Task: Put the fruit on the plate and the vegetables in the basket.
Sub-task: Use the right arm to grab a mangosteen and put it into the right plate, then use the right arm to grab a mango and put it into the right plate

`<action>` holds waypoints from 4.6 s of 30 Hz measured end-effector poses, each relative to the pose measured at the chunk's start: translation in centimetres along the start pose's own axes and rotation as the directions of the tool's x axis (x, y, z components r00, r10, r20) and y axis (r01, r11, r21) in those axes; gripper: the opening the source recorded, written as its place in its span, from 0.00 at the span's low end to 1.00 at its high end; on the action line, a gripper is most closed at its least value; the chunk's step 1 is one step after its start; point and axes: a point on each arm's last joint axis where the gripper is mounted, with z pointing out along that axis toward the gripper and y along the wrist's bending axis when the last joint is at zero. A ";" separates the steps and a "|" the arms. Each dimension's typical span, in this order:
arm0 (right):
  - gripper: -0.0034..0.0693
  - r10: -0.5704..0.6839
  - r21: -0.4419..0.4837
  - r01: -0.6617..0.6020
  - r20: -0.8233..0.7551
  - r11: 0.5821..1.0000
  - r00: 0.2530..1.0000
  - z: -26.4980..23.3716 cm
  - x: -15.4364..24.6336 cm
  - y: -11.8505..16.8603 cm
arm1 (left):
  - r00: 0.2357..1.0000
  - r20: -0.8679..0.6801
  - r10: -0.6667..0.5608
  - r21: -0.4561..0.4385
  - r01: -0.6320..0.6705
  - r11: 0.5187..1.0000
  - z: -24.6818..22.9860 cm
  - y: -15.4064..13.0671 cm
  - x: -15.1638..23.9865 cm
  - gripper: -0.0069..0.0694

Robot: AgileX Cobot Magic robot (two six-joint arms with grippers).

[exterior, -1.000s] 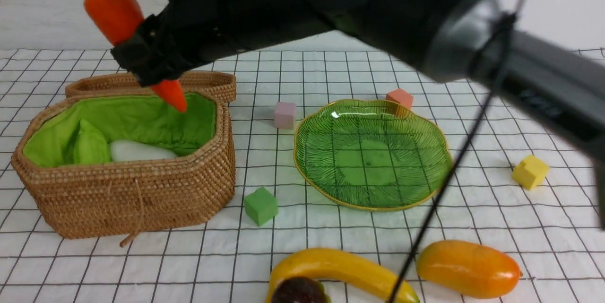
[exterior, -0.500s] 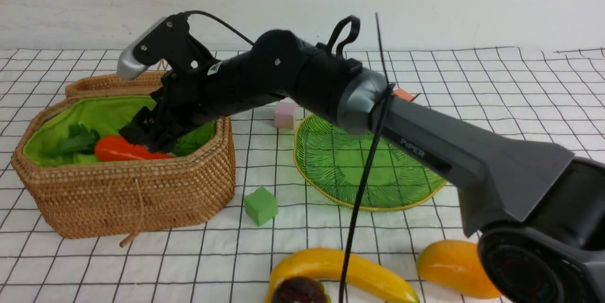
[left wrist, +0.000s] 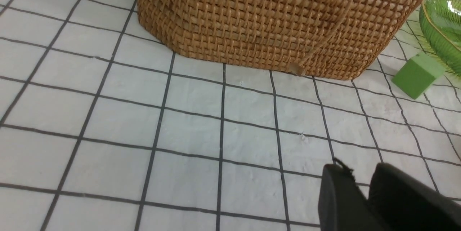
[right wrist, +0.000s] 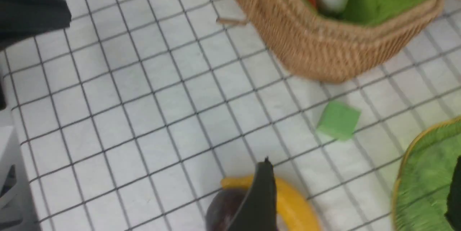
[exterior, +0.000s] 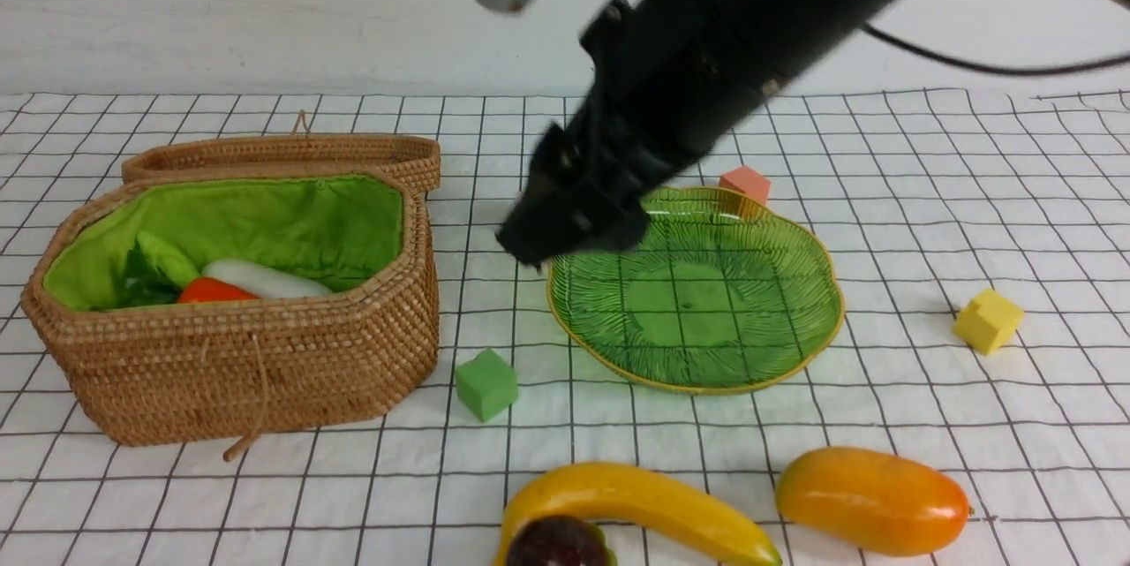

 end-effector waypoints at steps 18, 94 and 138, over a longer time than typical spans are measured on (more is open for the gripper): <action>0.89 -0.011 0.006 0.016 -0.462 1.000 0.887 17.1 10.4 5.4 | 1.000 0.000 0.000 0.000 0.000 1.000 0.0 0.0 0.0 0.27; 0.87 0.209 0.177 -0.135 -0.509 0.975 0.835 6.5 22.4 -7.7 | 1.000 0.000 0.000 0.000 0.000 1.000 0.0 0.0 0.0 0.36; 0.92 0.317 0.583 -0.301 0.078 0.754 0.945 0.0 6.5 -18.1 | 1.000 0.000 0.000 0.000 0.000 1.000 0.0 0.0 0.0 0.40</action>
